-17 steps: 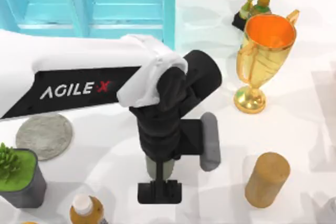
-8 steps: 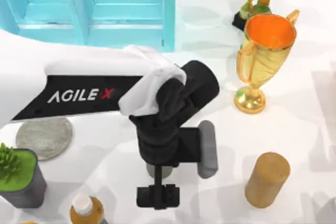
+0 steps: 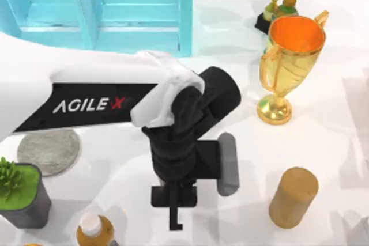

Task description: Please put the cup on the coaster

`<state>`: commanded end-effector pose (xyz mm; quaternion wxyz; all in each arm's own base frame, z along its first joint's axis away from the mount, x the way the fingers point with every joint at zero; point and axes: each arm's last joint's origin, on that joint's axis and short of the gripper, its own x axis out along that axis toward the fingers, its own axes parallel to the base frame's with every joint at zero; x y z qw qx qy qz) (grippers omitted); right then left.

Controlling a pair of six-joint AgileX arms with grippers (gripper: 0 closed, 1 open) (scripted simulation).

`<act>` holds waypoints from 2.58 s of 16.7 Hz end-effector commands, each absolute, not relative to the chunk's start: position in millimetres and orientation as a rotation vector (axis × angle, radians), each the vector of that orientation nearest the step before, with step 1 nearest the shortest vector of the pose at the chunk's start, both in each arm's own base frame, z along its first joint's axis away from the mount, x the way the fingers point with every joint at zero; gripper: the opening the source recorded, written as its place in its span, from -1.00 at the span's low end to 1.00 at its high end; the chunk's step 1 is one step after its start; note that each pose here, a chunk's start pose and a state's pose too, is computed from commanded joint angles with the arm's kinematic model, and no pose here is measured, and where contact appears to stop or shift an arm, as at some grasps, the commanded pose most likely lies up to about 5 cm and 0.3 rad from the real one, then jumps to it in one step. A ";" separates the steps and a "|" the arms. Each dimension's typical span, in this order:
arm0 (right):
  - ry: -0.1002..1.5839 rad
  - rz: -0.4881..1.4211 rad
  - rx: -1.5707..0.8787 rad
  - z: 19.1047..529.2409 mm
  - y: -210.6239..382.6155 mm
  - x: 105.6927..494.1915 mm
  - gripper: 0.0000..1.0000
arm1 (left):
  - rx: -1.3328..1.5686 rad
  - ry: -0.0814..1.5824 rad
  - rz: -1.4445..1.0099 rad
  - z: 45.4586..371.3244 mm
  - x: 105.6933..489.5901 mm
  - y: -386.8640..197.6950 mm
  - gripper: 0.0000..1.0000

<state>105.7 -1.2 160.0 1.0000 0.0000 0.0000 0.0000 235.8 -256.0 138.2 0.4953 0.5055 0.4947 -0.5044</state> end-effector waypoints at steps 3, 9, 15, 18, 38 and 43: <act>0.000 0.000 0.000 160.0 -1.2 105.7 1.00 | 1.225 1.199 -1.222 138.2 235.8 -256.0 -1.00; 0.000 0.000 0.000 160.0 -1.2 105.7 1.00 | 1.225 1.199 -1.222 138.2 235.8 -256.0 -1.00; 0.000 0.000 0.000 160.0 -1.2 105.7 1.00 | 1.134 1.252 -1.139 145.2 251.0 -243.1 -1.00; 0.000 0.000 0.000 160.0 -1.2 105.7 1.00 | 0.942 1.351 -0.959 156.2 275.6 -218.1 -1.00; 0.000 0.000 0.000 160.0 -1.2 105.7 1.00 | -0.016 1.563 -0.057 194.4 338.0 -70.6 -1.00; 0.000 0.000 0.000 160.0 -1.2 105.7 1.00 | -0.024 1.532 -0.059 160.0 340.9 -67.0 -1.00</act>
